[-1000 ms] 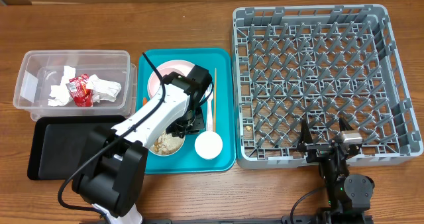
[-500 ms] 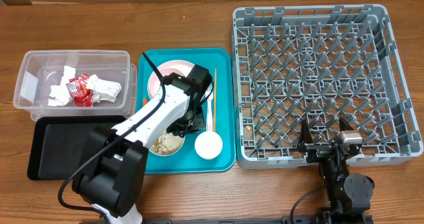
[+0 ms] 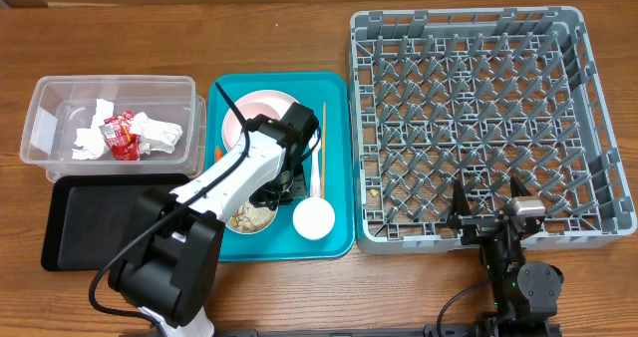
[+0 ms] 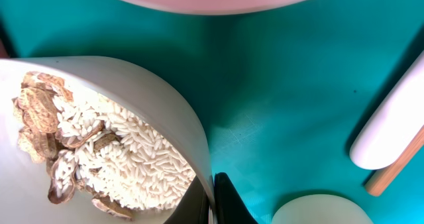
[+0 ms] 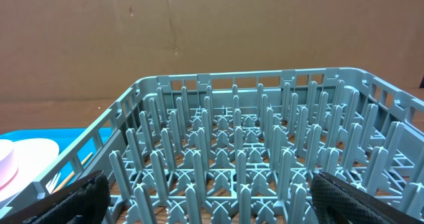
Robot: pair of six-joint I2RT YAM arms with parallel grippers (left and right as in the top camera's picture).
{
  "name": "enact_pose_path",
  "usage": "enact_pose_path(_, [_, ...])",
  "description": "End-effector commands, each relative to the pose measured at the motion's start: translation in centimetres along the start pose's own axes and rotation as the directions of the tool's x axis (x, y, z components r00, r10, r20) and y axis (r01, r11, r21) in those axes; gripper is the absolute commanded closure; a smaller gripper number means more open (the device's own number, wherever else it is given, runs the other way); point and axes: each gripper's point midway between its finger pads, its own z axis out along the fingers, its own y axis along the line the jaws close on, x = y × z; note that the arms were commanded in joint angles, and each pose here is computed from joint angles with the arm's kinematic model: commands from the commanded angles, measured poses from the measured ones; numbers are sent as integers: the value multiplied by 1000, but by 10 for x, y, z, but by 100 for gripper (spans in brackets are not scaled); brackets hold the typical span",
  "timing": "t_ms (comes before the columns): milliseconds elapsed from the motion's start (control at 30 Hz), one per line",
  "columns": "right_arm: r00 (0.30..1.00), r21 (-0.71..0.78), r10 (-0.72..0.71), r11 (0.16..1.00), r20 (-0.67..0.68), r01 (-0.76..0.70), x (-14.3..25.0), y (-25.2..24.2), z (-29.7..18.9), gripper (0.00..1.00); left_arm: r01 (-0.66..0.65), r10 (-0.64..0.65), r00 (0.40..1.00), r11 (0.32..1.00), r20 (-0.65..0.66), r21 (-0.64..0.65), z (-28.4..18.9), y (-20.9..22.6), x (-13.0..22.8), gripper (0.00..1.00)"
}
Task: Sort waste into correct bins and load items into the dishwasher
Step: 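Move the left gripper to the rice bowl and grasp its rim, then lift the rice bowl left and tip it over the clear bin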
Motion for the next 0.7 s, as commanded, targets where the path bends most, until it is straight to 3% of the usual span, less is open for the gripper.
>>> enact_pose_path(0, [1000,2,3,1000,9,-3,1,-1,0,0,-21,21,1000,1000,2,-6,2,1,1,96])
enact_pose_path(200, [1000,2,3,1000,9,-3,1,-1,0,0,-88,88,996,996,-13,17,-6,-2,4,96])
enact_pose_path(667, [1000,2,3,1000,9,-3,1,-1,0,0,-143,123,979,984,164,110,-88,1,-2,96])
